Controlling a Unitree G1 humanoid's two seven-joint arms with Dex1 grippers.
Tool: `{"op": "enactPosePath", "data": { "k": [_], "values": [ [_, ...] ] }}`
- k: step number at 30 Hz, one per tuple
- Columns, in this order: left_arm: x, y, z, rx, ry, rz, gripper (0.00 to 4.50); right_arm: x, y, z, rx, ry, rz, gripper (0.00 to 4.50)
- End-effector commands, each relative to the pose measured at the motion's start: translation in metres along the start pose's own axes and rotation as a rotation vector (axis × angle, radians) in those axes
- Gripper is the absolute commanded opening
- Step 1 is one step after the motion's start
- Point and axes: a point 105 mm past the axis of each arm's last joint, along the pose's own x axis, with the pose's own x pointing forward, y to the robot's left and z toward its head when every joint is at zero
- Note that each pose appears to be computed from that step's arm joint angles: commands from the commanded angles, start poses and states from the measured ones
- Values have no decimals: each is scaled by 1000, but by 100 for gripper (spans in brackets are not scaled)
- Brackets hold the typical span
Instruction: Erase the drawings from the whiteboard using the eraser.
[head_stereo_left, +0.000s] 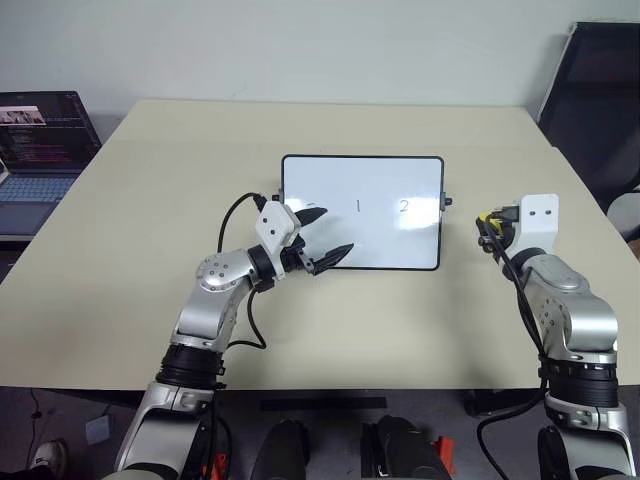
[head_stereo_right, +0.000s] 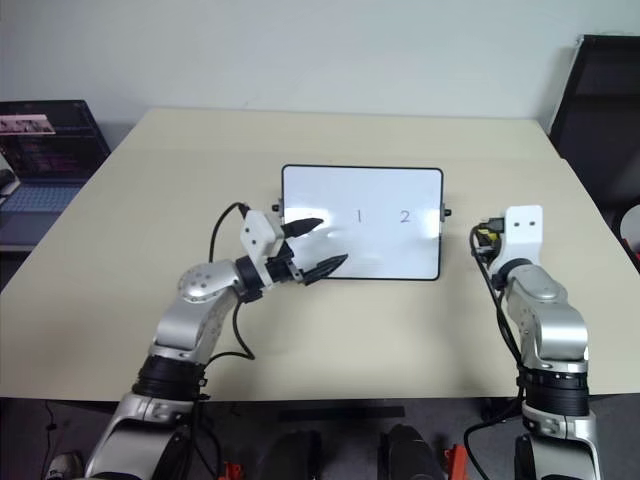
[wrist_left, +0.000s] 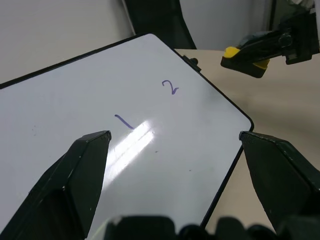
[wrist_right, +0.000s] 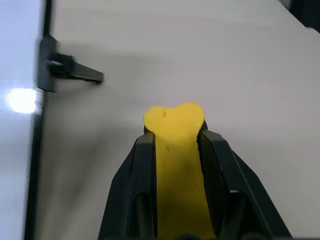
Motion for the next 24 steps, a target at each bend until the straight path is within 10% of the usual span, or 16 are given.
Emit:
{"op": "enactPosePath", "data": {
  "k": [1, 24],
  "values": [
    [0, -2, 11, 38, -32, 30, 450, -3, 6, 39, -67, -155, 28, 87],
    [9, -5, 12, 58, -34, 110, 450, 33, 86, 59, -182, -255, 302, 87]
  ]
}}
